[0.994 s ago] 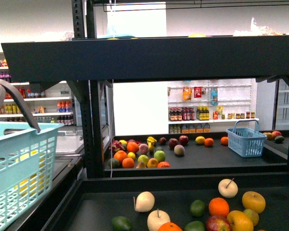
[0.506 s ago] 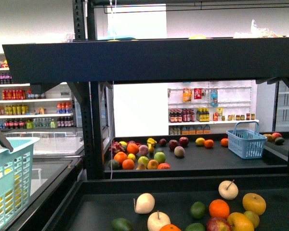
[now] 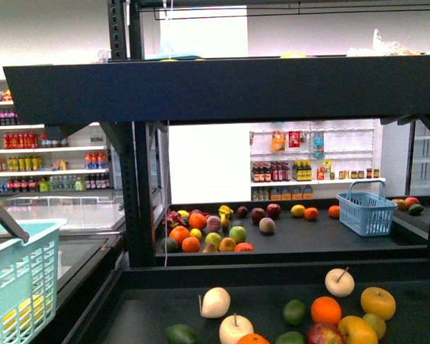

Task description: Pick lemon from shelf

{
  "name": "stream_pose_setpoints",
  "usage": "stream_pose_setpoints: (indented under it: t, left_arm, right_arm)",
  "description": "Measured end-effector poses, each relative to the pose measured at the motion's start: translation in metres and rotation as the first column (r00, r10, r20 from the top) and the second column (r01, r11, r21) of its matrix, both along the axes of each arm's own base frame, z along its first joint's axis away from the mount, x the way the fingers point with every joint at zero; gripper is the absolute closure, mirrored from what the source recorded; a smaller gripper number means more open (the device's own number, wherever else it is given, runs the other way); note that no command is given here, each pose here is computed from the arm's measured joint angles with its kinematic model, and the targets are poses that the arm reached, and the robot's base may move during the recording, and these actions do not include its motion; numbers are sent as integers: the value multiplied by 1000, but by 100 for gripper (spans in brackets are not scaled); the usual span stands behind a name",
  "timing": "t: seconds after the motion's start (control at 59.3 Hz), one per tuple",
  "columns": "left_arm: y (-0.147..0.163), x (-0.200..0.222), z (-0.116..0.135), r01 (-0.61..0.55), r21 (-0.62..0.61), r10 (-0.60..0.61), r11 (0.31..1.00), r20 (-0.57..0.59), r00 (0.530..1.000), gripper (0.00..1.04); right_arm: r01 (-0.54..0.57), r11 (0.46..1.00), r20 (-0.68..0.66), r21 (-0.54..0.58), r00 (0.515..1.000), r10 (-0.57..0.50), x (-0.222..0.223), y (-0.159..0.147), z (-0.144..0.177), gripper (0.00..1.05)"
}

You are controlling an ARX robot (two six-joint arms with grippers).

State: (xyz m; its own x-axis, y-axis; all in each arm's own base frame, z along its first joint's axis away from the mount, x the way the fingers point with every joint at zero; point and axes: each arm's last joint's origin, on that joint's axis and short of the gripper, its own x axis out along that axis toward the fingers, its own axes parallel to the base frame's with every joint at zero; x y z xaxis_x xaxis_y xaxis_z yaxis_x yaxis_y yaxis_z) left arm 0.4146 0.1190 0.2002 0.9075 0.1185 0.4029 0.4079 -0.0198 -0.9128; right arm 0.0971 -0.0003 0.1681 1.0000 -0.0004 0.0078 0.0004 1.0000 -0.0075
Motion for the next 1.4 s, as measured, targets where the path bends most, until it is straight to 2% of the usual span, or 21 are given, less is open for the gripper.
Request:
stream_pose_setpoints:
  t: [0.236,0.725,0.809,1.096,1.163,1.213,1.281,1.348,1.399]
  left_arm:
    - [1,0,0,-14,-14,14,1000,3,1000,92]
    - [0,-1,-4,-11,-15,11,1000,-11,1000,6]
    - [0,-2,-5,-11,-15,11,1000,-13,1000,9]
    - [0,-9,-15,-6,-14,5,1000,-54,999,8]
    - [9,-45,-13,6,81,4,997,-131,991,8]
    - [16,-74,-5,-46,133,67,990,-156,986,8]
    - [25,-99,21,-127,195,151,972,-112,982,8]
    - [26,-109,42,-163,246,184,956,-65,981,8]
    - [25,-110,44,-161,257,186,953,-77,979,8]
  right_arm:
    - [0,1000,0,0,1000,0,0,0,0,2]
    - [0,1000,0,0,1000,0,0,0,0,2]
    - [0,1000,0,0,1000,0,0,0,0,2]
    - [0,1000,0,0,1000,0,0,0,0,2]
    - [0,1000,1,0,1000,0,0,0,0,2]
    - [2,1000,1,1,1000,-2,0,0,0,2]
    - [4,1000,1,2,1000,-4,0,0,0,2]
    - [-1,1000,2,3,1000,1,0,0,0,2]
    - [-1,1000,1,3,1000,1,0,0,0,2]
